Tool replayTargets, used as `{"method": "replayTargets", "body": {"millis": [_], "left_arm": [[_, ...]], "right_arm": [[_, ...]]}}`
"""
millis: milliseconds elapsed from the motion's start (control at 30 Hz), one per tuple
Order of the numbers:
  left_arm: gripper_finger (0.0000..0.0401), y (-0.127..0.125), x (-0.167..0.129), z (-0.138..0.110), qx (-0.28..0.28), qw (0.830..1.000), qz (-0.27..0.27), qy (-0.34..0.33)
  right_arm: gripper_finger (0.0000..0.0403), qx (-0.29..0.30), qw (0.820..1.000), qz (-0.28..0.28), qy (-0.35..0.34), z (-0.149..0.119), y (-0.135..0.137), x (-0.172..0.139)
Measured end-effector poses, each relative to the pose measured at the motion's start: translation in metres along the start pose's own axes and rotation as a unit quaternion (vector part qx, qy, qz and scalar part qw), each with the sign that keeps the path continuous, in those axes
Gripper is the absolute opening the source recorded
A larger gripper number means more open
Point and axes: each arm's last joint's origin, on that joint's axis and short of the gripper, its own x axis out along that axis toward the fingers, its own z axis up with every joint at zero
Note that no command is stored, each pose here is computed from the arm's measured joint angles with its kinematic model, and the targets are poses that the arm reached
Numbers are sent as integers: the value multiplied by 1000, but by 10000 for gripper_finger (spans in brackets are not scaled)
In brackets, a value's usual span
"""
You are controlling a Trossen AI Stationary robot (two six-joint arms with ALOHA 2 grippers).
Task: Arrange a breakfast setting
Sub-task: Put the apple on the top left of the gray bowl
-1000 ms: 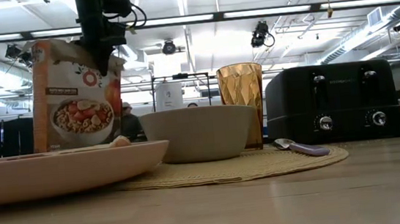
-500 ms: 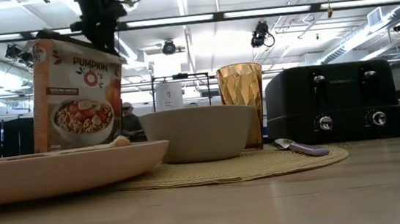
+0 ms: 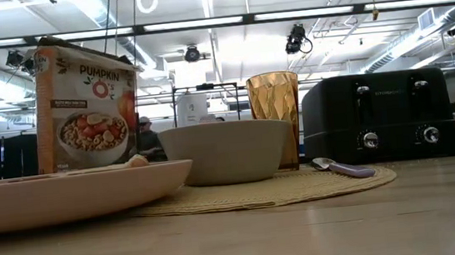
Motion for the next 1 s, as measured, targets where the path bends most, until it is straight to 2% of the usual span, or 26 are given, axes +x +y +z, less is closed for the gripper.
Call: {"method": "replayTargets", "body": {"millis": [133,267,333,467,533,600,700,767,867,933,1000], "left_arm": [[176,-33,-17,-7,36,996,-75,-29],[176,-59,-29,-17,84,986,-139,-50],[176,-68,-36,-22,103,979,-164,-57],[176,-77,-54,-34,127,971,-193,-64],[176,-79,-64,-41,137,967,-205,-67],[176,-83,-73,-46,147,961,-224,-74],[176,-87,-83,-54,165,953,-244,-74],[176,-91,-87,-60,176,948,-254,-73],[176,-98,-92,-68,182,944,-269,-67],[176,-101,-95,-72,181,942,-274,-64],[176,-105,-98,-76,181,942,-274,-66]], "right_arm": [[372,-5,993,18,113,13,21,-8],[371,37,971,29,235,13,46,-2],[368,74,952,40,294,9,64,7],[360,149,893,55,422,-13,108,28],[359,179,865,40,467,-26,127,37],[360,209,844,11,493,-41,144,46],[362,243,822,-36,514,-61,162,63],[363,241,818,-53,519,-75,172,74],[360,222,822,-61,520,-94,188,84],[353,221,816,-73,529,-107,196,88],[344,235,805,-108,534,-120,200,92]]}}
